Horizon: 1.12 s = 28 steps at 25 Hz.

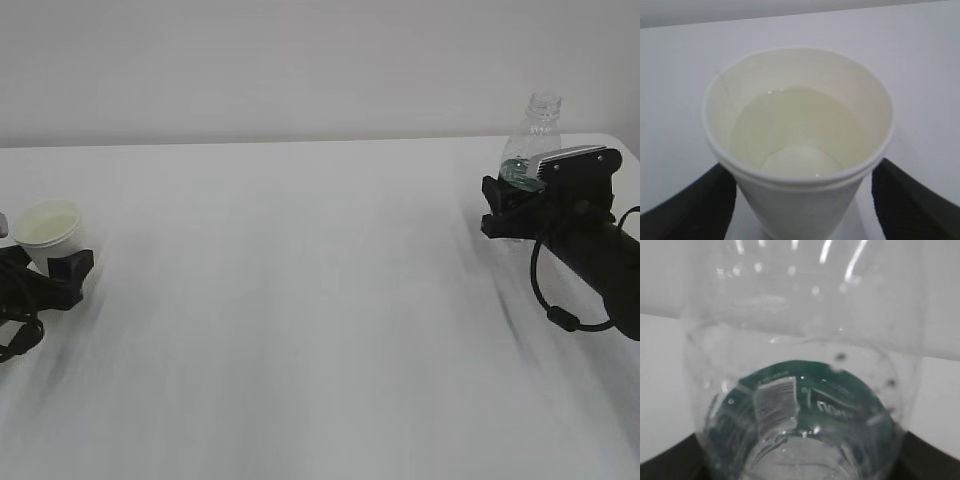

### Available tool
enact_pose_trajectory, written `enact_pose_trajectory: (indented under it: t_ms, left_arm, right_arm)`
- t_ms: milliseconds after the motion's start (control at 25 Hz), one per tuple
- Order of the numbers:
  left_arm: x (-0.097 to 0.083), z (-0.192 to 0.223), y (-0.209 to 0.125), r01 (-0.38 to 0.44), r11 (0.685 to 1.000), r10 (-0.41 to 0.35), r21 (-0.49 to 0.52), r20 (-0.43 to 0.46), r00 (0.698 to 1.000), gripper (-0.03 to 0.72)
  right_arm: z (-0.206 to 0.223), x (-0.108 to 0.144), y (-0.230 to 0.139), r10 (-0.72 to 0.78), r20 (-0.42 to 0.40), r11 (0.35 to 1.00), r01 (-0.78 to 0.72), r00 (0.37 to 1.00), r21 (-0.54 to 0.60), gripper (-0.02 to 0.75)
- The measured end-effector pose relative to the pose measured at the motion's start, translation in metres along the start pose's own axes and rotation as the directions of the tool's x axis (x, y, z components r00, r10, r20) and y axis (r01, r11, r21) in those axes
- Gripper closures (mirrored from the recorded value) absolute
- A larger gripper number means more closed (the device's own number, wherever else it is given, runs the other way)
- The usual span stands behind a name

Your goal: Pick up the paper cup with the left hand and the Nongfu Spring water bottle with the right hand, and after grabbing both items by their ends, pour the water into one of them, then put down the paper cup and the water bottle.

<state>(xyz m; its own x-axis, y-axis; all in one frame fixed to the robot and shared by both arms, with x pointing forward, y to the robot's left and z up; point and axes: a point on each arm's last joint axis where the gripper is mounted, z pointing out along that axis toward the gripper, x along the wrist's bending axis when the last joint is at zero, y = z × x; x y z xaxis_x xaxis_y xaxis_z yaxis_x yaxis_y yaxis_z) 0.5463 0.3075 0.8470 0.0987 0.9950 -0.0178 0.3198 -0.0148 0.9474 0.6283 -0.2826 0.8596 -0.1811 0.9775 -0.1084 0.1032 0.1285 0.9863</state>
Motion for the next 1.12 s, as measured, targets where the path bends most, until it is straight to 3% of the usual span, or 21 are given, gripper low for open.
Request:
enact_pose_trajectory:
  t_ms: [240, 840, 1120]
  left_arm:
    - [-0.001, -0.003, 0.0, -0.002, 1.0, 0.002, 0.004, 0.005, 1.0, 0.033]
    - [-0.008, -0.05, 0.011, 0.001, 1.0, -0.001, 0.006, 0.0, 1.0, 0.029]
    - [-0.018, -0.069, 0.025, 0.0, 0.999, 0.003, -0.038, 0.077, 0.997, 0.039]
  right_arm:
    - [0.0, 0.0, 0.0, 0.0, 0.0, 1.0, 0.0, 1.0, 0.0, 0.27]
    - [0.0, 0.0, 0.0, 0.002, 0.0, 1.0, -0.002, 1.0, 0.0, 0.27]
    - [0.0, 0.0, 0.0, 0.002, 0.0, 1.0, -0.002, 1.0, 0.0, 0.27]
